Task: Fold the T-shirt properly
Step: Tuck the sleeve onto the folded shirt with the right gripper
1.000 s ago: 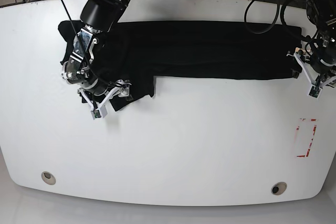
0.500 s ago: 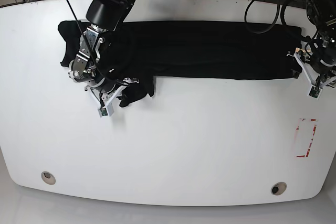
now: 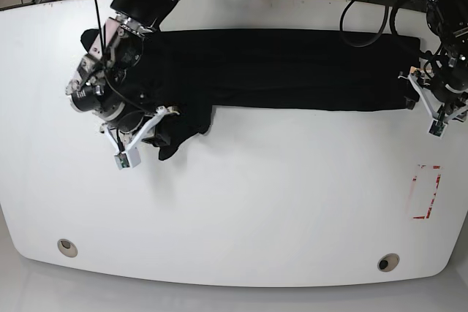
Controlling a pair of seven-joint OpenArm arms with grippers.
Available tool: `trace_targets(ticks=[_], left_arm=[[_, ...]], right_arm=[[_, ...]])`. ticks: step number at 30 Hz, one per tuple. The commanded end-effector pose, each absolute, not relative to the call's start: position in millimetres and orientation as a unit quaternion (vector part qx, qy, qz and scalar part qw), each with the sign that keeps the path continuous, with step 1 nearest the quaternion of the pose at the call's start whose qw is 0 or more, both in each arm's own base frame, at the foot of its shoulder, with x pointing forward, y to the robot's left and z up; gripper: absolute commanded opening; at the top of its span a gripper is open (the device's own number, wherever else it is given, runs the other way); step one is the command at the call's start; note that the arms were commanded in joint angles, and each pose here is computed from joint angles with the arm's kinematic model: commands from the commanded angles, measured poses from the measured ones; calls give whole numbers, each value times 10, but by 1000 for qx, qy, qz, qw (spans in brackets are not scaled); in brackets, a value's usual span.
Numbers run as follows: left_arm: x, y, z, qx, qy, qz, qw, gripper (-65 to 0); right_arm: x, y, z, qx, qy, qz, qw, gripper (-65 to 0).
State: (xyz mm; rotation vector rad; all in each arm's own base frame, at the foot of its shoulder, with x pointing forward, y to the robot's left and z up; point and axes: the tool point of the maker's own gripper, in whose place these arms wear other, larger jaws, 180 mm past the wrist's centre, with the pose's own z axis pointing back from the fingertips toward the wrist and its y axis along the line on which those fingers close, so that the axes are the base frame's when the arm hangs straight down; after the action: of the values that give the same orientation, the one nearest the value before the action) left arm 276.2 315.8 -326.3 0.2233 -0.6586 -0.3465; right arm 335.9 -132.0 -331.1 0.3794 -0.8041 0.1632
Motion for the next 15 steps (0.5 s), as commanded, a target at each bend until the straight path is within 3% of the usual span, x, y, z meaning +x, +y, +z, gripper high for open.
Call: trace_targets(ticks=[1,9,15], left_arm=[[2797,3214,-3213,114,-328,-168,923,-251],[2773,3231,-3289,107,-319,-163,928,-251],[2745,3244,-3375,100,-309,-157,933,-251]], right_arm=[[3287,-1292,-3102,204,-405,95,886,-650],[2890,-1082,-2946,321,-417,121,842,-650],[2546,-781,-2942,400,-385,165,815,-650]])
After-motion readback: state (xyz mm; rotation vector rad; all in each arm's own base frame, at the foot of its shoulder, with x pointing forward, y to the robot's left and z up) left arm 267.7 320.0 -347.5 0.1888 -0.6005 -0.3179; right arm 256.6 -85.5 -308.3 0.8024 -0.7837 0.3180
